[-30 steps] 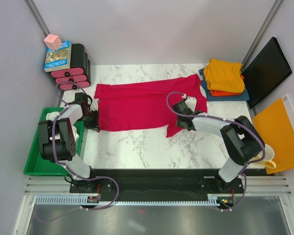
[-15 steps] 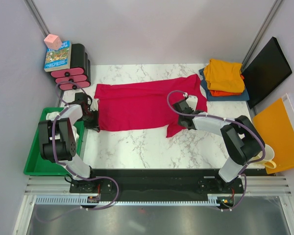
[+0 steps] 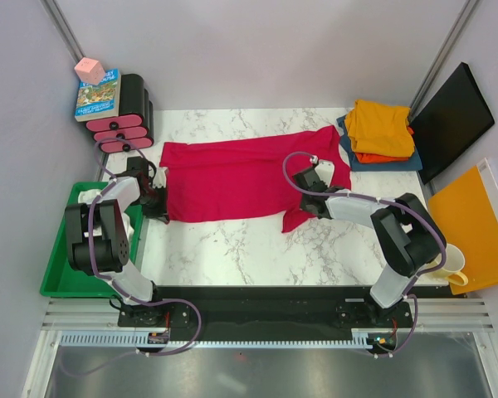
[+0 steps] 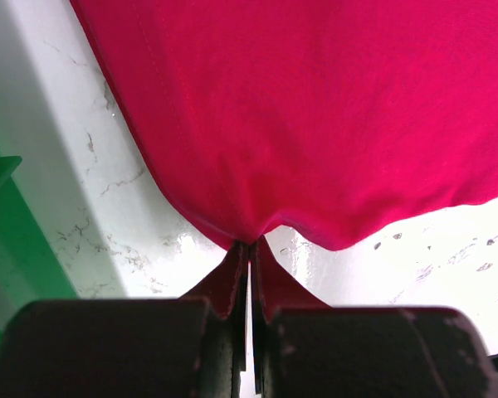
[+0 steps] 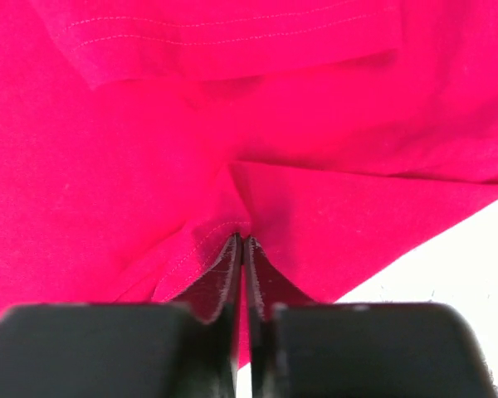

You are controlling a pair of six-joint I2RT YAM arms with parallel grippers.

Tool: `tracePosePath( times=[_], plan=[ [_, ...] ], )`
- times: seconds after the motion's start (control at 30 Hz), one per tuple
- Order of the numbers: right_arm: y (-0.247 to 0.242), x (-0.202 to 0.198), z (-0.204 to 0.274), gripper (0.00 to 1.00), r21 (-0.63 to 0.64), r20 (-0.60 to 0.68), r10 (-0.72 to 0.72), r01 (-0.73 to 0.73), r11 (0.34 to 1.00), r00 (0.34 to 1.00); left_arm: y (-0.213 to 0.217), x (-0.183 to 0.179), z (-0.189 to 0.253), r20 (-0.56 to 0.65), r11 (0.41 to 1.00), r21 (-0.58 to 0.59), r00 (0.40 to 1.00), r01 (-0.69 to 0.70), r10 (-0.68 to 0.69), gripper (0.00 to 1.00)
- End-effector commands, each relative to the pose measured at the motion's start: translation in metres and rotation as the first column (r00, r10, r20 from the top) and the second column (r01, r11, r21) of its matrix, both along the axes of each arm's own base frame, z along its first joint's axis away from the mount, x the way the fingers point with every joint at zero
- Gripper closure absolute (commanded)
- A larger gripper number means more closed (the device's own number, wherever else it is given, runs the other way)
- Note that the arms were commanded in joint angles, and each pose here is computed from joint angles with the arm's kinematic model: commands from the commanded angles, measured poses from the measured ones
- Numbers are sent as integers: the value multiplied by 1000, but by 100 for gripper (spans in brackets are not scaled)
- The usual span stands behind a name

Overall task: Fold and stack the t-shirts
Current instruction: Grap the side of the flattened tshirt closest away from the robot with both arms, then fold the other side of the tshirt into a rectangle

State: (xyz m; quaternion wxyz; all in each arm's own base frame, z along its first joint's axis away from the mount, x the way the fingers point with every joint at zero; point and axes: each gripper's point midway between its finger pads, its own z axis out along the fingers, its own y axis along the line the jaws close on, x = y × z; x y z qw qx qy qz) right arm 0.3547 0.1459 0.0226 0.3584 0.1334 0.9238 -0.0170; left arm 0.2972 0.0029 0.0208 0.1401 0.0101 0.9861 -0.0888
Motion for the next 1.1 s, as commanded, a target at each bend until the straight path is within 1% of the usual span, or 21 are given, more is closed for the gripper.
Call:
tracePosePath(
  times=[0.0, 0.13, 0.2, 0.23, 0.3, 0.33, 0.4, 0.43, 0.47, 0.53, 0.57, 0.63, 0.67, 0.73, 0.77, 0.83, 0.87, 0.9, 0.97, 1.03, 1.07],
  plan=[
    [0, 3, 7, 100, 17, 32, -9, 8, 1000, 999, 3, 7, 2, 19, 1000, 8, 1000, 20, -20, 98],
    [-5, 4, 25, 100, 3, 70, -16, 16, 1000, 997, 3, 7, 3, 22, 1000, 7, 1000, 19, -19, 98],
    [-6, 7, 43, 100, 3, 106, -18, 18, 1000, 994, 3, 7, 4, 26, 1000, 9, 1000, 17, -17, 98],
    [-10, 4, 48, 100, -12, 101, -18, 20, 1000, 995, 4, 8, 8, 40, 1000, 11, 999, 17, -17, 98],
    [-13, 5, 77, 100, -24, 154, -26, 30, 999, 988, 5, 7, 11, 48, 1000, 15, 999, 13, -13, 98],
    [-18, -1, 83, 100, -41, 144, -24, 30, 999, 989, 5, 8, 16, 65, 1000, 18, 998, 14, -15, 98],
    [-24, -6, 109, 100, -30, 192, -23, 29, 999, 981, 5, 7, 21, 82, 1000, 23, 996, 22, -24, 98],
    [-28, -13, 111, 100, -40, 183, -20, 27, 999, 983, 5, 6, 25, 94, 999, 27, 995, 24, -26, 98],
    [-31, -18, 125, 100, -25, 209, -20, 26, 999, 978, 5, 6, 28, 102, 999, 26, 994, 28, -30, 98],
    [-38, -31, 127, 100, -41, 189, -8, 16, 999, 982, 4, 4, 35, 118, 999, 27, 992, 34, -37, 98],
    [-40, -37, 135, 100, -28, 203, -8, 14, 1000, 979, 4, 3, 38, 123, 999, 28, 991, 44, -47, 98],
    [-46, -51, 131, 100, -36, 182, -8, 15, 999, 983, 3, 0, 44, 133, 998, 28, 989, 57, -60, 98],
    [-50, -58, 139, 100, -22, 203, -15, 20, 1000, 979, 4, -1, 47, 143, 997, 35, 987, 63, -67, 98],
    [-58, -72, 136, 100, -23, 192, -31, 36, 999, 981, 4, -2, 53, 160, 997, 33, 984, 71, -76, 98],
    [-63, -78, 147, 100, -1, 221, -43, 44, 999, 974, 4, -4, 60, 179, 996, 34, 980, 77, -82, 98],
    [-70, -92, 145, 100, 3, 212, -57, 58, 998, 976, 3, -6, 68, 200, 996, 31, 976, 82, -86, 98],
    [-75, -98, 154, 100, 25, 240, -69, 65, 998, 968, 3, -10, 71, 202, 996, 27, 975, 86, -89, 98],
    [-79, -105, 154, 100, 22, 232, -76, 72, 997, 970, 0, -11, 78, 225, 995, 18, 969, 96, -97, 98],
    [-85, -115, 160, 100, 51, 253, -92, 81, 995, 963, -1, -15, 83, 235, 994, 14, 966, 110, -110, 98],
    [-91, -124, 157, 100, 46, 236, -98, 89, 995, 967, -4, -21, 87, 236, 993, 6, 965, 119, -117, 98],
    [-92, -128, 160, 100, 64, 246, -107, 94, 994, 963, -5, -22, 87, 235, 992, 5, 964, 127, -125, 98]
  ],
)
